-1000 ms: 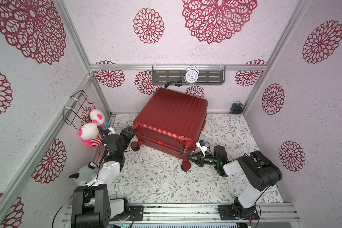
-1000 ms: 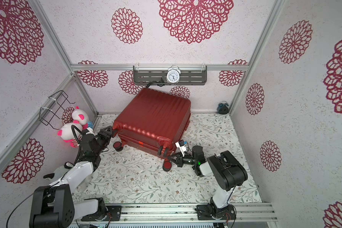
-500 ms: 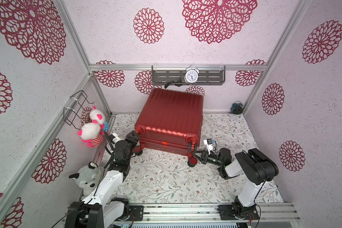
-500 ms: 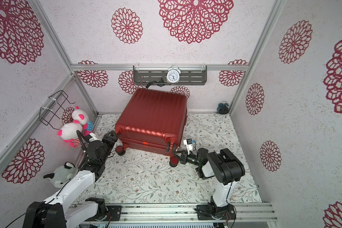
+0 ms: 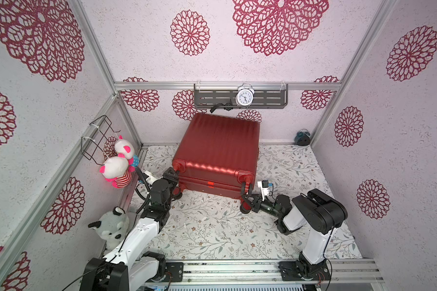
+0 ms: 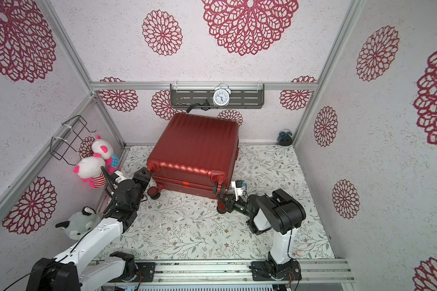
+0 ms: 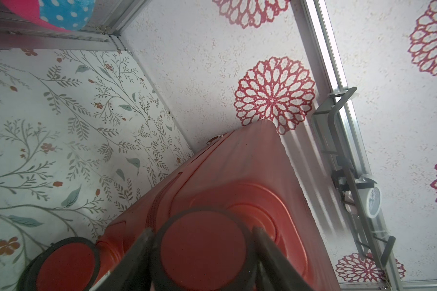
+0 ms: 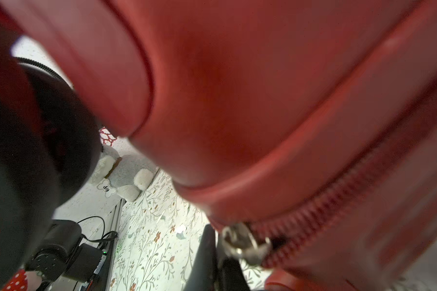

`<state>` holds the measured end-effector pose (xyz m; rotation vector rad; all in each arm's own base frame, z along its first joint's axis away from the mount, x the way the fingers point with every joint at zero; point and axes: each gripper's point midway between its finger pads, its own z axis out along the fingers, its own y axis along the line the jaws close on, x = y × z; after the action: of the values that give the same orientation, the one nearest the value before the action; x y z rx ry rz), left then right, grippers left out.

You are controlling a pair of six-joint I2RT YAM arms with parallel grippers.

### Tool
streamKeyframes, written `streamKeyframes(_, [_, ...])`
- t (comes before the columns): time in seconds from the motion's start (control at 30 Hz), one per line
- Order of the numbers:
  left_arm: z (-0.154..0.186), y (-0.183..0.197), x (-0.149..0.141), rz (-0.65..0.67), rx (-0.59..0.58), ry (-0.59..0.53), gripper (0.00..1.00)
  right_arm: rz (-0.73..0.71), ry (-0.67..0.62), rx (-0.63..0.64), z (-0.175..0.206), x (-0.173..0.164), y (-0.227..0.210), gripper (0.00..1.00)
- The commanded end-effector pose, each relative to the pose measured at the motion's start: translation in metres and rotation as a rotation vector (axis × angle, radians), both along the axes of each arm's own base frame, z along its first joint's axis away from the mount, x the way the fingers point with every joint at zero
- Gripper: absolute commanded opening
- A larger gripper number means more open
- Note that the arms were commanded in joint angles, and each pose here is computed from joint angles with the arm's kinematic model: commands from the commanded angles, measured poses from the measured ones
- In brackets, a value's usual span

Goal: Open the suitcase zippers
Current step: Unzip the zipper on the suitcase.

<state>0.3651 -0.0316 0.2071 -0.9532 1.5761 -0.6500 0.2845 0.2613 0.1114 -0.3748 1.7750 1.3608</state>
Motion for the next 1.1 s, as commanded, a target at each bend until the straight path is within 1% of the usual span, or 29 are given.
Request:
streamKeyframes(0.0, [-0.034, -0.114, -0.031, -0.510, -0.026, 0.148, 0.31, 0.381, -0.158, 0.037, 0.020, -0.077, 0.047, 0.00])
streamKeyframes(0.13, [-0.033, -0.119, -0.031, -0.515, -0.021, 0.147, 0.31, 0.403, -0.168, 0.020, 0.012, -0.086, 0.055, 0.00])
streamKeyframes(0.23, [-0.031, -0.122, -0.031, -0.520, -0.020, 0.143, 0.31, 0.367, -0.182, -0.004, 0.005, -0.083, 0.057, 0.00])
streamKeyframes(0.37, [-0.030, -0.123, -0.032, -0.516, -0.013, 0.150, 0.31, 0.189, -0.212, -0.109, -0.014, -0.062, 0.043, 0.00])
streamKeyframes(0.47, [-0.031, -0.122, -0.033, -0.513, -0.007, 0.157, 0.31, 0.096, -0.270, -0.154, -0.016, -0.058, 0.033, 0.00])
streamKeyframes(0.57, [-0.031, -0.121, -0.033, -0.507, -0.005, 0.156, 0.31, 0.042, -0.316, -0.188, -0.014, -0.057, 0.028, 0.00])
streamKeyframes(0.73, [-0.033, -0.122, -0.032, -0.511, -0.007, 0.161, 0.31, 0.037, -0.398, -0.252, -0.013, -0.063, 0.033, 0.00])
streamKeyframes(0.8, [-0.034, -0.122, -0.032, -0.510, -0.009, 0.164, 0.31, 0.036, -0.432, -0.253, -0.010, -0.067, 0.034, 0.00])
streamKeyframes(1.07, [-0.036, -0.115, -0.033, -0.483, 0.025, 0.173, 0.31, 0.064, -0.448, -0.231, -0.006, -0.077, 0.034, 0.00])
